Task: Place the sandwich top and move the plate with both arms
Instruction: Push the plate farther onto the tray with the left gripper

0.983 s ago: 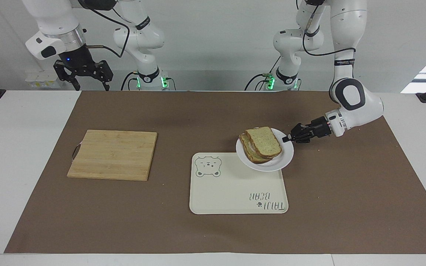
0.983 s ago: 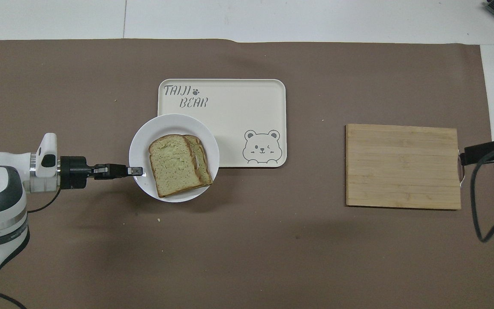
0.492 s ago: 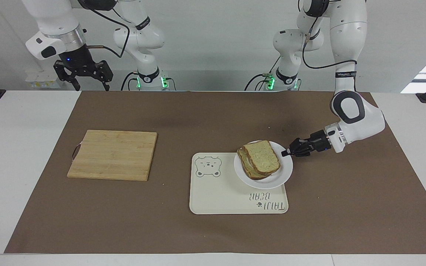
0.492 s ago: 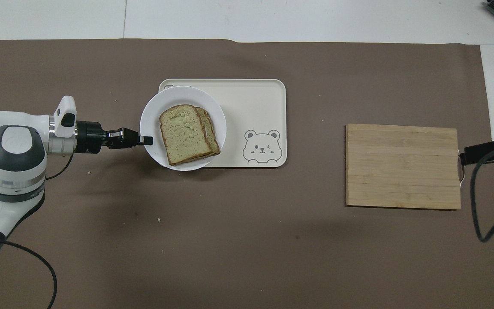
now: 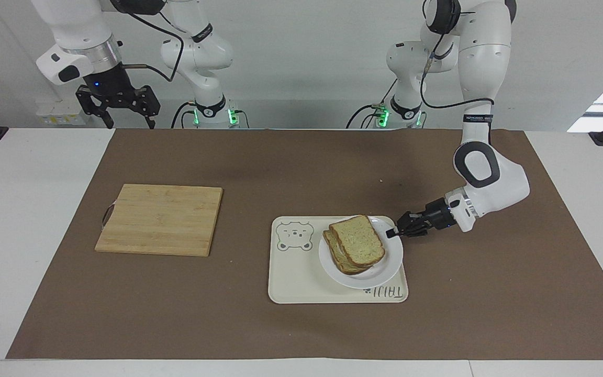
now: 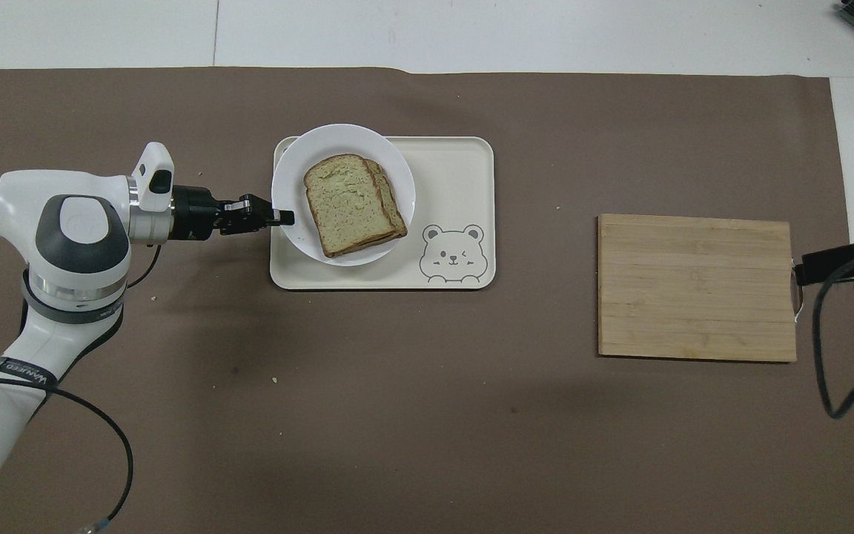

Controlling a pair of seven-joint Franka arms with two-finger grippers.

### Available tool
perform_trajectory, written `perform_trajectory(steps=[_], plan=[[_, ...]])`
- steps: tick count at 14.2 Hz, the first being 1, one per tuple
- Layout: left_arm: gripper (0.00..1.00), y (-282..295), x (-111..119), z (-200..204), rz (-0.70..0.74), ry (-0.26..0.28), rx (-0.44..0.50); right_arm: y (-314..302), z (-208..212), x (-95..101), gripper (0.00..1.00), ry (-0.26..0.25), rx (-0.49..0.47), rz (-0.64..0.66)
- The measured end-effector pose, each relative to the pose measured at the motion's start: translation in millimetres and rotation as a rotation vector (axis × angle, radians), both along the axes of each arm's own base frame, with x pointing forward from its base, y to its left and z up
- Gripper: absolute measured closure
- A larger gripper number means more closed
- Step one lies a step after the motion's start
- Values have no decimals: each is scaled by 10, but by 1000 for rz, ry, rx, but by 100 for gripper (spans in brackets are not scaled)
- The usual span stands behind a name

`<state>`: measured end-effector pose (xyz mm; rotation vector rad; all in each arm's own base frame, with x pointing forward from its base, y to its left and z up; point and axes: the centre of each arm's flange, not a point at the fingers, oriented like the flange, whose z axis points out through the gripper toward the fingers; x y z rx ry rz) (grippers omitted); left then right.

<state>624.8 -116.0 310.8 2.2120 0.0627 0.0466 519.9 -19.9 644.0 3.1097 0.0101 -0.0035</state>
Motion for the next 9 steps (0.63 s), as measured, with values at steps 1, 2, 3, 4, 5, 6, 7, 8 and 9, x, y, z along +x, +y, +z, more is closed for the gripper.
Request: perform_trajectory(steps=[1,2,3,4,5,6,7,8,9], plan=[[95,-67,-4,0,-1,0,6,0,0,0,0,0,0,0],[95,-168,-15,-2,-8,-5,14,0,0,0,0,0,0,0],[95,-269,-30,-7,-17,-8,19,0,0,0,0,0,0,0],[95,-382,-50,-19,-26,-9,26,0,0,0,0,0,0,0],[95,-492,-68,-37,-31,-13,36,0,0,0,0,0,0,0],[95,-564,-80,-52,-33,-15,43,0,0,0,0,0,0,0],[95,-608,-88,-68,-34,-14,47,0,0,0,0,0,0,0],[95,-615,-91,-84,-35,-13,51,0,0,0,0,0,0,0],[95,-605,-91,-103,-38,-11,57,0,0,0,0,0,0,0]])
